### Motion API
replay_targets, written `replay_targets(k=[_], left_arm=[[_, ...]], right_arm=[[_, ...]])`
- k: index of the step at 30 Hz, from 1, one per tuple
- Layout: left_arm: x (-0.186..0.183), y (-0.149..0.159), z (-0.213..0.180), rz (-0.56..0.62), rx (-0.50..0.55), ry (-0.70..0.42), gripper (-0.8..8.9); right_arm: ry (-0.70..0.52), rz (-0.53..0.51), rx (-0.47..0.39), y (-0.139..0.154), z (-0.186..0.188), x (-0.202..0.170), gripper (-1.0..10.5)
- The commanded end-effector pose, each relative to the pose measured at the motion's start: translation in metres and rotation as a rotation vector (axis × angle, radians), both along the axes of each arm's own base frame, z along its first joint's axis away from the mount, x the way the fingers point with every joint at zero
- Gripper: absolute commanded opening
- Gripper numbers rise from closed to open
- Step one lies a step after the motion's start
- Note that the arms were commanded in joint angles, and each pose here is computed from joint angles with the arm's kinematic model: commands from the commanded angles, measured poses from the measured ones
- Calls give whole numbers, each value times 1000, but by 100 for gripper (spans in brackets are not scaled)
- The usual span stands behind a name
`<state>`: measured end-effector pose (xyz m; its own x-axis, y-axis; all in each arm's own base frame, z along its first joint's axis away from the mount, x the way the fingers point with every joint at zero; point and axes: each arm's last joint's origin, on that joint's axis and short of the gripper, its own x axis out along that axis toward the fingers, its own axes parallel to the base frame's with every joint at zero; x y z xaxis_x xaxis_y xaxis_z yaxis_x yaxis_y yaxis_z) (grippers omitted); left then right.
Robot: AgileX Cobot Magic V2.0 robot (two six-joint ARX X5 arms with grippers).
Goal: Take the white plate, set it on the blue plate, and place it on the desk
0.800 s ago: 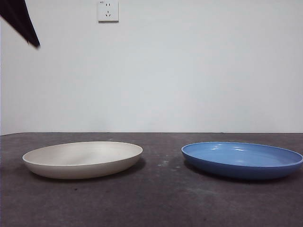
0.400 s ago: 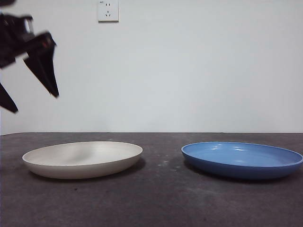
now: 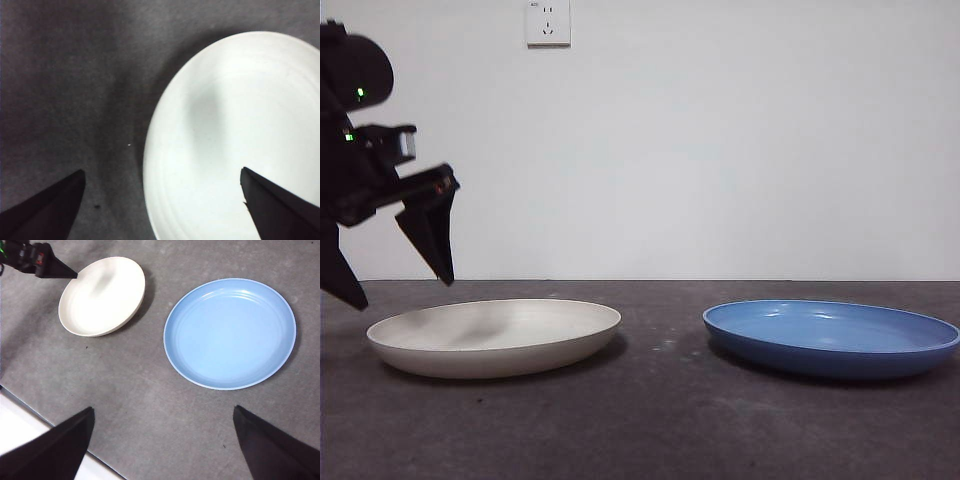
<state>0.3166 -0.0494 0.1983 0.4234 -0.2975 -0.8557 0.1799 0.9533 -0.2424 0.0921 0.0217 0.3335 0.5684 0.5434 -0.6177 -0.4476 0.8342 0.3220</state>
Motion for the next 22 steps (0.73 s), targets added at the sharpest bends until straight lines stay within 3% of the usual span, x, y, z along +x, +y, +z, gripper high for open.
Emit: replay_targets(k=[1,7,16,22], left_arm=[[8,-2,-6,-3,3,5,495],[12,-4,-19,-7,8,47,469],[11,-8,-20,-15,9,53,105],[11,-7,-20,-14,12,58,31]], right_arm=[[-18,1,4,0,5,1,444],[-19,1,4,0,6,1,444],[-19,1,4,0,6,1,444],[-19,2,4,0,6,1,444]])
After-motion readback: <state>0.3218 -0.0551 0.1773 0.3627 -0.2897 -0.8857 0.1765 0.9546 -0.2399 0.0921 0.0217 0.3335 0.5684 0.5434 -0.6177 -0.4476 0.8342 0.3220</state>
